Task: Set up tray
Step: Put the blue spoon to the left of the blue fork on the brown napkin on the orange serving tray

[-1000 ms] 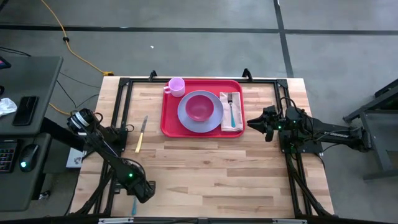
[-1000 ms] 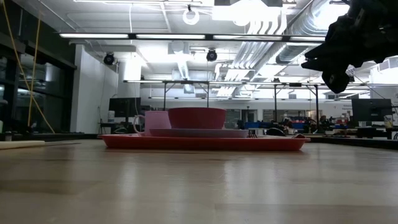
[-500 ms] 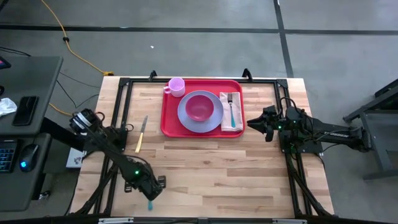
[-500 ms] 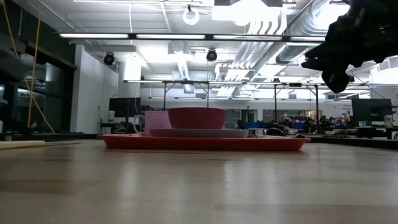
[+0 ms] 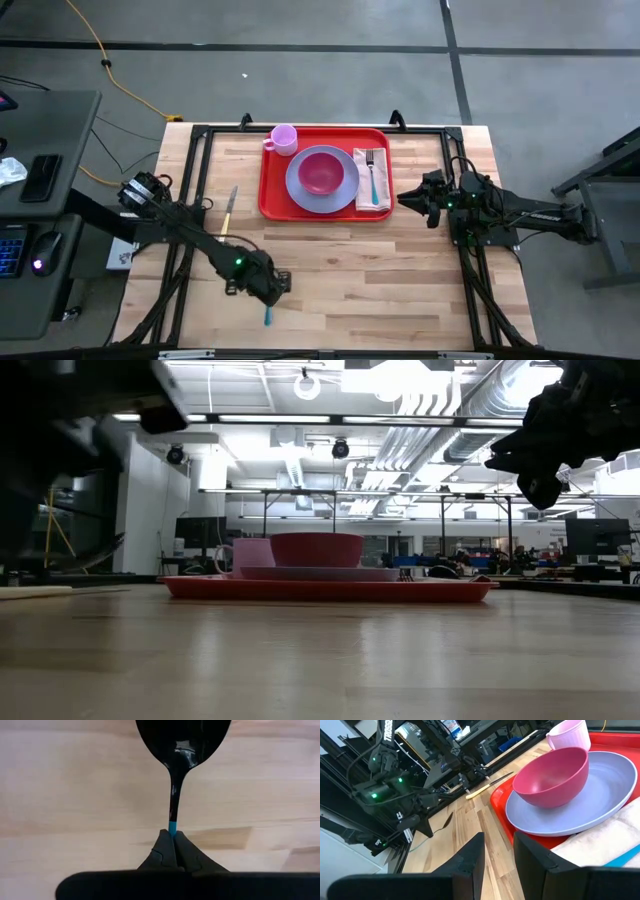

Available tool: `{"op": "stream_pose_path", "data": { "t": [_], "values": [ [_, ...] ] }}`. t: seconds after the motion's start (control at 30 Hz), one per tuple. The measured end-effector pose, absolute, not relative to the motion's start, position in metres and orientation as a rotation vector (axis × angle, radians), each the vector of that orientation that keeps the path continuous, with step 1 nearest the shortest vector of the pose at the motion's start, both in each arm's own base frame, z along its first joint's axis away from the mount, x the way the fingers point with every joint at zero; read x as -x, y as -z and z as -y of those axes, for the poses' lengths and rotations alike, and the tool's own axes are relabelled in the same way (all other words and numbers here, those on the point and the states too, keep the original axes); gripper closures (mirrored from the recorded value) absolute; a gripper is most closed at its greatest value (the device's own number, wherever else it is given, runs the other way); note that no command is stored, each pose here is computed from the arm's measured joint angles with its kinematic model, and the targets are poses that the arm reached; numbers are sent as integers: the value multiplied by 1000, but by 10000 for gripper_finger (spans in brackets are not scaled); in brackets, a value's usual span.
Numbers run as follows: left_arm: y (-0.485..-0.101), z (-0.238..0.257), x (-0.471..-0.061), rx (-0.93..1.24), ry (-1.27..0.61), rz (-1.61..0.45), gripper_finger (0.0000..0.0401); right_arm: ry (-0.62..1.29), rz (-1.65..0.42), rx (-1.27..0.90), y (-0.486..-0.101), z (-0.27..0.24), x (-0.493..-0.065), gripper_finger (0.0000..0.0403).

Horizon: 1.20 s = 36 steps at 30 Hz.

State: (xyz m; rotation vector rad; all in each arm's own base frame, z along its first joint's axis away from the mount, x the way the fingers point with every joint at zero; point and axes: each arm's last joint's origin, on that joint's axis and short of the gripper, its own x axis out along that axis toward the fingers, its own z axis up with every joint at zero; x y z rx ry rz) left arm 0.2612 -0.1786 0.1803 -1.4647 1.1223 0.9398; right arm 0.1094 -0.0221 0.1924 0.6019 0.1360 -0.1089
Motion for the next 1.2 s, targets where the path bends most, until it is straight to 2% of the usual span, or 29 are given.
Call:
{"op": "stream_pose_path", "data": {
  "t": [0.43,1.2],
  "values": [
    [-216,146,-296,1414,-871,-1068,395,108,-136,-594,-192,22,-109,320],
    [-292,54,-353,1288,-723,-759,395,101,-139,-591,-192,22,-109,320]
  ]
}}
